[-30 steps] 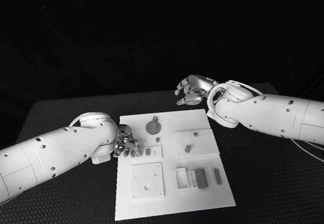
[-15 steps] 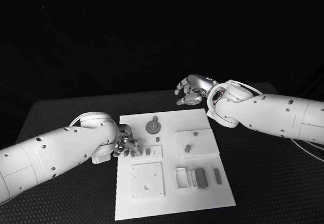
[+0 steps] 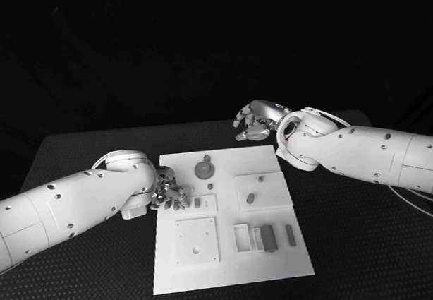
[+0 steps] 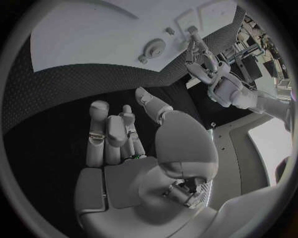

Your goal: Assemble the parts on the task board

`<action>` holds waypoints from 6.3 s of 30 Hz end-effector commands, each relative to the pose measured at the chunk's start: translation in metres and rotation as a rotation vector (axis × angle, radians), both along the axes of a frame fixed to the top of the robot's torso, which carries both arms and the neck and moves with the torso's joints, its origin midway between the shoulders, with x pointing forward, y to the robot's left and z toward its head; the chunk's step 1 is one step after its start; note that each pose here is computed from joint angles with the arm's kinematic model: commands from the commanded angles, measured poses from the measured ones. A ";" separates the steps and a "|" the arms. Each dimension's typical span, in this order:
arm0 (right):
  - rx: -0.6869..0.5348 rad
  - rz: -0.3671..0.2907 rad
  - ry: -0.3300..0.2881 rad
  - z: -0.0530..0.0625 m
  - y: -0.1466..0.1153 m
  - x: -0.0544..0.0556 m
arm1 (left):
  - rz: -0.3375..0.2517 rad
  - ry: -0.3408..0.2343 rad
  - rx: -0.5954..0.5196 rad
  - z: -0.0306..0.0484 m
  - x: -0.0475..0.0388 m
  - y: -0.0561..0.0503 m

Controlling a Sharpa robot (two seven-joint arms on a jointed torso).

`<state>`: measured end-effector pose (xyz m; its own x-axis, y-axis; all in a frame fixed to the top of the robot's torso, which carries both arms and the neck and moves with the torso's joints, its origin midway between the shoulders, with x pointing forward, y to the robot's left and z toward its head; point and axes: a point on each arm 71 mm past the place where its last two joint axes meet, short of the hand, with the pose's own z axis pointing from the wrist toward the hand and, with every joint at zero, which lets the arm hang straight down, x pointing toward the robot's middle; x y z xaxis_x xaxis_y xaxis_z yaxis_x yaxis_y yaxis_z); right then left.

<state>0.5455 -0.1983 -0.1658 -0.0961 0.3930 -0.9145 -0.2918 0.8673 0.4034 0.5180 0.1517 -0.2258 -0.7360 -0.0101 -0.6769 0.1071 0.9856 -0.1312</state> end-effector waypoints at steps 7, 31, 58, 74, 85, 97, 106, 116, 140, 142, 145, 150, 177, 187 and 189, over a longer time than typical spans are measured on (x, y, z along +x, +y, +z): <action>-0.005 0.010 0.011 -0.002 0.001 0.000 | 0.013 0.019 0.032 -0.0101 -0.0030 0.004; -0.004 0.009 0.014 -0.003 0.001 0.000 | 0.034 -0.014 0.006 -0.0078 -0.0011 0.006; -0.004 -0.005 0.020 -0.007 -0.005 0.001 | -0.039 -0.440 -0.564 0.0502 0.0125 -0.004; -0.003 -0.005 0.020 -0.008 -0.005 0.001 | -0.438 -0.674 -0.485 0.0250 -0.0143 -0.041; -0.002 -0.002 0.021 -0.008 -0.004 0.000 | -0.485 -0.640 -0.387 0.0120 -0.0132 -0.055; -0.001 -0.001 0.020 -0.008 -0.004 -0.001 | -0.479 -0.611 -0.336 -0.0021 -0.0084 -0.057; 0.000 0.003 0.020 -0.008 -0.002 -0.001 | -0.474 -0.594 -0.323 -0.0055 -0.0069 -0.056; 0.001 0.005 0.020 -0.008 -0.001 -0.001 | -0.477 -0.579 -0.301 -0.0079 -0.0048 -0.056; 0.001 0.007 0.020 -0.008 0.000 -0.001 | -0.481 -0.583 -0.302 -0.0152 -0.0055 -0.063; 0.001 0.008 0.020 -0.008 0.000 -0.001 | -0.480 -0.581 -0.300 -0.0161 -0.0053 -0.063; 0.002 0.008 0.019 -0.008 0.001 -0.001 | -0.478 -0.576 -0.298 -0.0181 -0.0052 -0.063; 0.002 0.008 0.019 -0.008 0.001 -0.001 | -0.473 -0.571 -0.295 -0.0216 -0.0053 -0.062; 0.004 0.012 0.022 -0.008 0.002 -0.001 | -0.480 -0.525 -0.235 -0.0311 -0.0052 -0.061; 0.004 0.011 0.023 -0.008 0.001 -0.001 | -0.480 -0.516 -0.216 -0.0324 -0.0050 -0.058; 0.004 0.011 0.023 -0.008 0.001 -0.001 | -0.484 -0.513 -0.207 -0.0329 -0.0053 -0.058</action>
<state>0.5452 -0.1987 -0.1734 -0.1137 0.3993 -0.9097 -0.2818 0.8651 0.4150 0.5158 0.0881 -0.2436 -0.2239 -0.0078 -0.9746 0.6401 0.7529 -0.1531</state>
